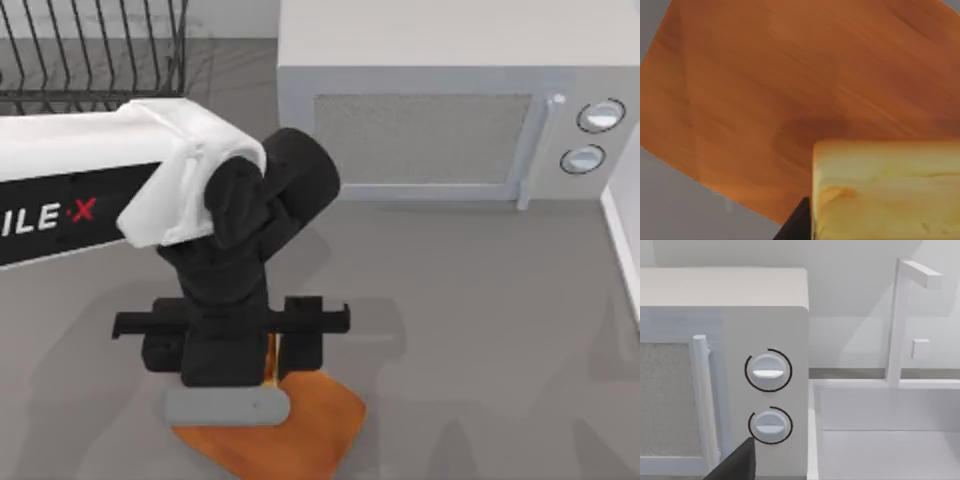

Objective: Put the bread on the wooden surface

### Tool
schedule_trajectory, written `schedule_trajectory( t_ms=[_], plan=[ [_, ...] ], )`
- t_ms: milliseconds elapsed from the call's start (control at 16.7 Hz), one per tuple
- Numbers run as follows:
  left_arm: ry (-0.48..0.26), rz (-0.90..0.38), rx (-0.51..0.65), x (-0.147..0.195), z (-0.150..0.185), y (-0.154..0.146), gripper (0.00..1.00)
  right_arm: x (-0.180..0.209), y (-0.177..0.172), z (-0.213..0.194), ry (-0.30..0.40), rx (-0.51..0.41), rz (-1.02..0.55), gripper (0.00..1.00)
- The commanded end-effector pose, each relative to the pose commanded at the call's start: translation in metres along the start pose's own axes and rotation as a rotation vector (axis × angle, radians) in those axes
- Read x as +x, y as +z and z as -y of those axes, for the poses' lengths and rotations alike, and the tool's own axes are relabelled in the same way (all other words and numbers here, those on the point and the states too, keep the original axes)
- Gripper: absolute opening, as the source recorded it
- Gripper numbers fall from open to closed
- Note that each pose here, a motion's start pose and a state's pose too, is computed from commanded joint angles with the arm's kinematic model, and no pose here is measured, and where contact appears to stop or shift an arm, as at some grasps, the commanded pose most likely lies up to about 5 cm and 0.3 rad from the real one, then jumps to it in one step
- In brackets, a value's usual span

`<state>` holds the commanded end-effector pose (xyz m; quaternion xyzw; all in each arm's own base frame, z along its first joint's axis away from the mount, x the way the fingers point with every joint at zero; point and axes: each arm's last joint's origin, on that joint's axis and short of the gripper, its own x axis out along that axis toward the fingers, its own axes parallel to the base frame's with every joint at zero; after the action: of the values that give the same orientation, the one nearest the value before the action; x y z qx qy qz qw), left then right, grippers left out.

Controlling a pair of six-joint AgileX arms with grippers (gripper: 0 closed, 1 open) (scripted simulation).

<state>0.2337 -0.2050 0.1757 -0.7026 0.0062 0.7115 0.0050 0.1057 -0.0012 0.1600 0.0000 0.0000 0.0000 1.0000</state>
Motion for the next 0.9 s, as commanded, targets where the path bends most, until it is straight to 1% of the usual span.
schedule_trajectory(
  t_ms=[660,900],
  plan=[
    [0.001,-0.002,0.006,0.036,-0.001,0.001,0.0,0.0,0.0,0.0,0.0,0.0,0.0,1.0],
    [-0.001,0.0,0.006,0.037,-0.001,0.001,0.0,0.0,0.0,0.0,0.0,0.0,0.0,1.0]
  ],
)
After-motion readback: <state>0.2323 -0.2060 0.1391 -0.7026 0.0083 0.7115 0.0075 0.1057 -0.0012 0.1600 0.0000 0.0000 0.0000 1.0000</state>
